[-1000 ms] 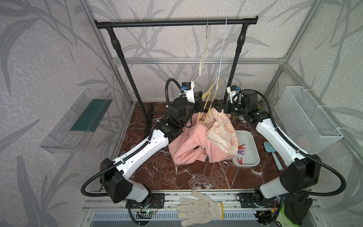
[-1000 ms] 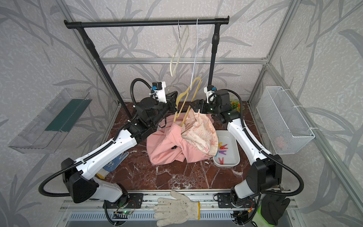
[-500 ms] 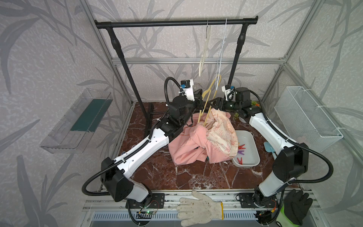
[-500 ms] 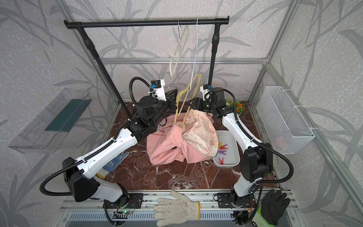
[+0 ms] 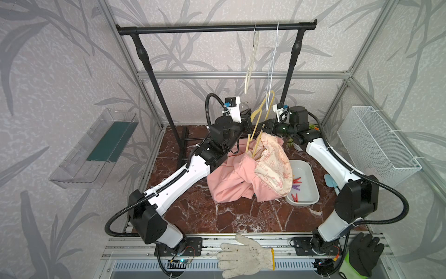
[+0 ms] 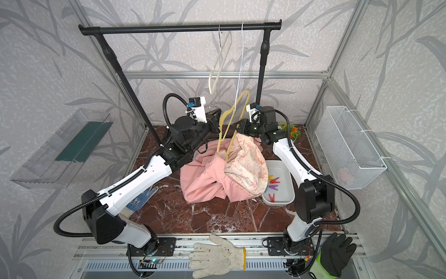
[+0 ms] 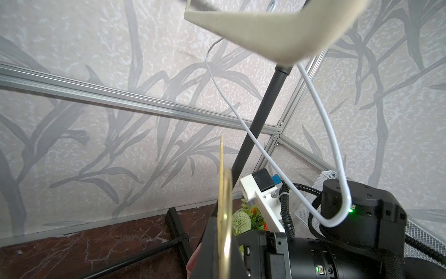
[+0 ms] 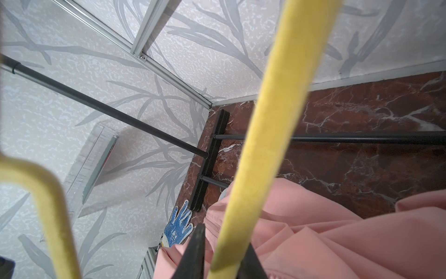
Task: Remove the clothespins securing jackets to the hanger
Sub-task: Remove the jacket from the hanger.
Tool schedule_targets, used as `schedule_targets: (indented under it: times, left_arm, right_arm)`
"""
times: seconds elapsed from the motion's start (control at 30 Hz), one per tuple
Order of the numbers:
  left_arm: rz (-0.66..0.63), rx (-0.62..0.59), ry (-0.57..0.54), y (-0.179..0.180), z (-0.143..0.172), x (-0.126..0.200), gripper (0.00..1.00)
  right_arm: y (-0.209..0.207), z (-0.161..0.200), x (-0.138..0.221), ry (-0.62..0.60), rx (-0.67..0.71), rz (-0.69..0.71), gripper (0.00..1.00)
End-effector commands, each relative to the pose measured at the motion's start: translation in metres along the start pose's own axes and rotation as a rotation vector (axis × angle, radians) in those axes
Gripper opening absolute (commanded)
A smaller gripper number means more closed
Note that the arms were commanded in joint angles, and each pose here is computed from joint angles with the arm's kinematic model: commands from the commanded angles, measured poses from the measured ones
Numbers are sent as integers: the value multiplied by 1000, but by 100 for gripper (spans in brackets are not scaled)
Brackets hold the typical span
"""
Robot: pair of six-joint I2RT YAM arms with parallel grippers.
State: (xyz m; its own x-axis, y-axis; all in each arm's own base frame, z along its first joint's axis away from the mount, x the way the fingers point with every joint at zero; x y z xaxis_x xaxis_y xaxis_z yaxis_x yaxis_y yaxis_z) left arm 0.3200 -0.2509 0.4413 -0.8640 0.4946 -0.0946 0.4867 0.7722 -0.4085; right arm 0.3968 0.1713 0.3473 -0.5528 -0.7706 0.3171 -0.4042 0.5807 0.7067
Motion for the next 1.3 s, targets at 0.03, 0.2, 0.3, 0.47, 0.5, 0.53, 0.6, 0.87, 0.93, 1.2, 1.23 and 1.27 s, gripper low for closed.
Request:
schedule_targets:
  times: [0.03, 0.2, 0.3, 0.47, 0.5, 0.53, 0.6, 0.87, 0.93, 1.2, 1.23, 1.27]
  left_arm:
    - [45, 24, -45, -8, -18, 4, 0]
    - [61, 7, -18, -8, -17, 14, 30]
    - [81, -2, 2, -8, -15, 22, 49]
    - [97, -45, 47, -7, -13, 39, 68]
    - [92, -56, 65, -5, -11, 42, 69]
    - [92, -65, 81, -4, -9, 46, 69]
    - [102, -95, 118, -2, -4, 54, 70]
    - [1, -109, 235, 18, 29, 62, 70]
    - [13, -108, 276, 19, 36, 60, 70]
    - [53, -139, 409, 16, 56, 38, 67]
    - [63, -139, 419, 15, 58, 37, 66]
    - [76, -137, 429, 15, 59, 36, 65]
  right_arm:
    - [3, -12, 4, -22, -19, -26, 16]
    - [-3, -17, 7, -30, -39, -17, 12]
    - [-8, -18, 0, -12, -63, -22, 11]
    - [-15, -21, -6, -11, -96, -49, 9]
    - [-17, -23, -7, -15, -104, -53, 9]
    - [-19, -24, -6, -20, -109, -57, 9]
    - [-21, -27, -6, -34, -119, -68, 8]
    - [-21, -30, -8, -55, -122, -111, 6]
    - [-21, -30, -7, -56, -123, -109, 6]
    - [-19, -36, -7, -62, -120, -106, 6]
    - [-19, -37, -7, -62, -121, -103, 6]
    - [-19, -39, -7, -61, -123, -100, 5]
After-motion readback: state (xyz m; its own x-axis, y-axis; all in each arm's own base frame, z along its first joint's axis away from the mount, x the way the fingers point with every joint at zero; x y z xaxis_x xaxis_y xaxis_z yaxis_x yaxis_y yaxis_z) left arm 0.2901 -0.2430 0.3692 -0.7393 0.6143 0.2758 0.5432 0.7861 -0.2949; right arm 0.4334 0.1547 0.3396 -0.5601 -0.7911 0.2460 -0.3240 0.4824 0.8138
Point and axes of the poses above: each gripper's point midway between its finger pads, its own x axis back along the fingers, its own y axis along the line the jaws close on, z = x × y, the point moved 9 cm from there along x, back along the fingers, and after that the axes turned 2 degrees about x, right-handed, at the moved point
